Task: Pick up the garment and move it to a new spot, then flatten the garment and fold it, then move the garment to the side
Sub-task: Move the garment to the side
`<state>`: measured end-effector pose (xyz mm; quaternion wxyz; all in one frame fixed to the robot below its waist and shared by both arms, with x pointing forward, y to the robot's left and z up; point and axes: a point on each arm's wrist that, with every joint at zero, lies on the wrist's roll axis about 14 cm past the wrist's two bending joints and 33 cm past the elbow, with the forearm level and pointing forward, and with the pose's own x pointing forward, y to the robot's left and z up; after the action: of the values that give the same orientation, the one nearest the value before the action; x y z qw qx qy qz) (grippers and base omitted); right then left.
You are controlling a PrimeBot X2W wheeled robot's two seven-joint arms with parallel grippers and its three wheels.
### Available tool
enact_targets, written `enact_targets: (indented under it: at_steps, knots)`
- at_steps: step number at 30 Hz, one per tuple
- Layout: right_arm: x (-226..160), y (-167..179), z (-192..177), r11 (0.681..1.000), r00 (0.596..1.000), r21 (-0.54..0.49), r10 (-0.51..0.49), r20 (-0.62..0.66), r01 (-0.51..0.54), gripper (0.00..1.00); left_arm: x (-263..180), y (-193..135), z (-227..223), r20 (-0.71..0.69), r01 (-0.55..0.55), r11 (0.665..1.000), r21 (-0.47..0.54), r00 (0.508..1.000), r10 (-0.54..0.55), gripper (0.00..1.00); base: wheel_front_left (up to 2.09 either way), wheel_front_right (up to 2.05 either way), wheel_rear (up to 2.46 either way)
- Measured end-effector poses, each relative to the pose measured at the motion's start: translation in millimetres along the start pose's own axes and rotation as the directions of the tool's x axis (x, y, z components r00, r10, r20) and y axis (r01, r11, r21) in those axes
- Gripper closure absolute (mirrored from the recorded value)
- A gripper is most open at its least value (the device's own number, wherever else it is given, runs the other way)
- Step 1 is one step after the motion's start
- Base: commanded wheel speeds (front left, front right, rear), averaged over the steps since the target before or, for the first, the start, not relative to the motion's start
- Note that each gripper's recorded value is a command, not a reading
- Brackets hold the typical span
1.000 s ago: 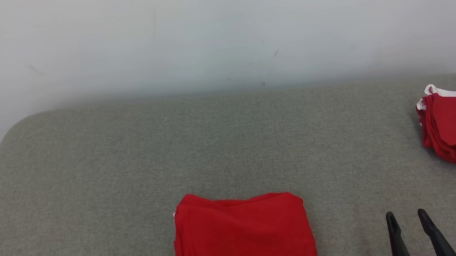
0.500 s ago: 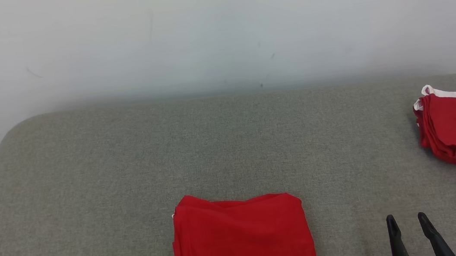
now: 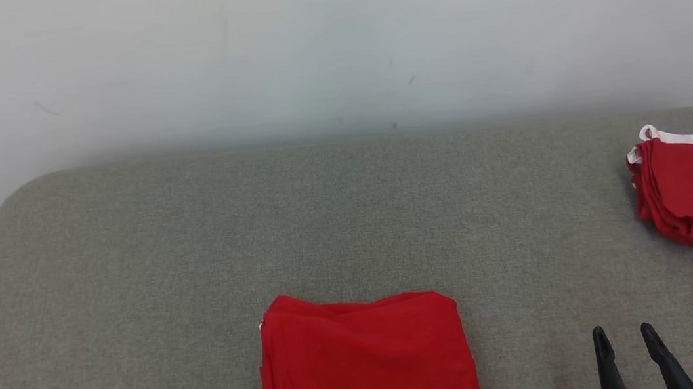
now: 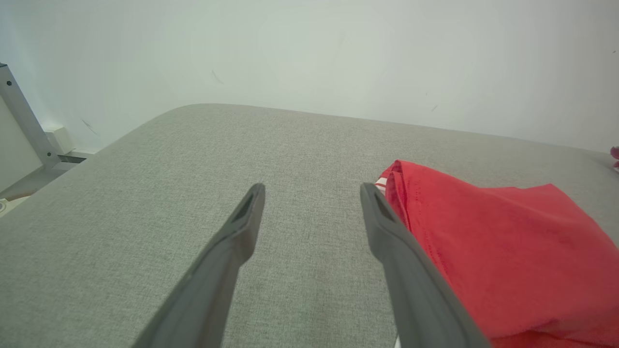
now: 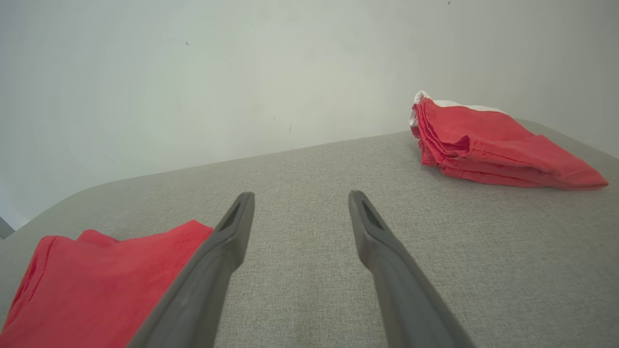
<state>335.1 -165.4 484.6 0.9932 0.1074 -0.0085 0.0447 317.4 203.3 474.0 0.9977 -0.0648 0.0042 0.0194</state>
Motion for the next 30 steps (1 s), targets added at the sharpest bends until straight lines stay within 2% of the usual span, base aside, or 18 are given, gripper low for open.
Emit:
enact_targets:
  at_steps: [30]
  knots:
    - [-0.1, 2.9, -6.0, 0.999, 1.0, -0.034, 0.014, -0.022, -0.015, 0.0, -1.0, 3.3, -2.0, -0.006, -0.012, 1.0, 0.005, 1.0, 0.012, 0.0, 0.0, 0.0, 0.0]
